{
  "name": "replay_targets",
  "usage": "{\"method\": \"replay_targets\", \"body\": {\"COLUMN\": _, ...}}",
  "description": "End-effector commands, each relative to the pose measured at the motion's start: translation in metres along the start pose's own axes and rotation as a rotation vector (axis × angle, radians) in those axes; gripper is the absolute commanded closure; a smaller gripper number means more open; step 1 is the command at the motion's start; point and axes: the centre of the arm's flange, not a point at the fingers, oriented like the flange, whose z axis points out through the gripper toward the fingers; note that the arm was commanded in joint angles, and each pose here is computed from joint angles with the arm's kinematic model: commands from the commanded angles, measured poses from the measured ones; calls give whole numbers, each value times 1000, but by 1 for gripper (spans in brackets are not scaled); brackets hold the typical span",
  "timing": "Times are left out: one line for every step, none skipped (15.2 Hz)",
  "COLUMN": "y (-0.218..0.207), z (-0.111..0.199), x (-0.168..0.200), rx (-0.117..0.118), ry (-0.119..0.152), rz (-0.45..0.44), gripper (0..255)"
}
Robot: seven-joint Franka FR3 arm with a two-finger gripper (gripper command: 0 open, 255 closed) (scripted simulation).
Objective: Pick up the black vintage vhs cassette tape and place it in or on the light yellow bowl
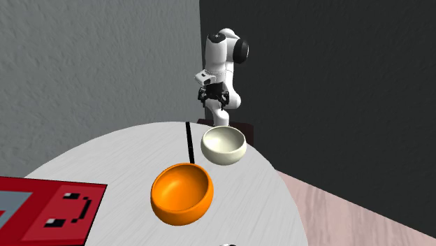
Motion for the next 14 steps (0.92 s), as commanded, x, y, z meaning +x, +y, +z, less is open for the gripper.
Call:
{"method": "replay_targets", "body": {"y": 0, "z": 0, "x": 0, "rx": 0, "ry": 0, "rz": 0, "gripper": 0}}
{"method": "replay_targets", "body": {"y": 7, "z": 0, "x": 10, "rx": 4, "ry": 9, "rz": -25, "gripper": 0}}
{"method": "replay_targets", "body": {"y": 13, "z": 0, "x": 21, "rx": 7, "ry": 17, "rz": -49, "gripper": 0}}
{"method": "replay_targets", "body": {"y": 20, "z": 0, "x": 31, "rx": 11, "ry": 26, "rz": -74, "gripper": 0}}
{"method": "replay_targets", "body": {"y": 26, "z": -1, "x": 42, "rx": 15, "ry": 34, "rz": -98, "gripper": 0}}
{"method": "replay_targets", "body": {"y": 32, "z": -1, "x": 53, "rx": 19, "ry": 43, "rz": -123, "gripper": 0}}
{"method": "replay_targets", "body": {"y": 37, "z": -1, "x": 64, "rx": 22, "ry": 52, "rz": -147, "gripper": 0}}
{"method": "replay_targets", "body": {"y": 42, "z": -2, "x": 75, "rx": 26, "ry": 60, "rz": -172, "gripper": 0}}
{"method": "replay_targets", "body": {"y": 47, "z": -2, "x": 87, "rx": 30, "ry": 69, "rz": -197, "gripper": 0}}
{"method": "replay_targets", "body": {"y": 52, "z": -3, "x": 98, "rx": 33, "ry": 77, "rz": -221, "gripper": 0}}
{"method": "replay_targets", "body": {"y": 56, "z": -3, "x": 110, "rx": 37, "ry": 86, "rz": -246, "gripper": 0}}
{"method": "replay_targets", "body": {"y": 61, "z": -4, "x": 121, "rx": 41, "ry": 94, "rz": -270, "gripper": 0}}
{"method": "replay_targets", "body": {"y": 64, "z": -5, "x": 133, "rx": 45, "ry": 103, "rz": -295, "gripper": 0}}
{"method": "replay_targets", "body": {"y": 68, "z": -6, "x": 145, "rx": 48, "ry": 112, "rz": -319, "gripper": 0}}
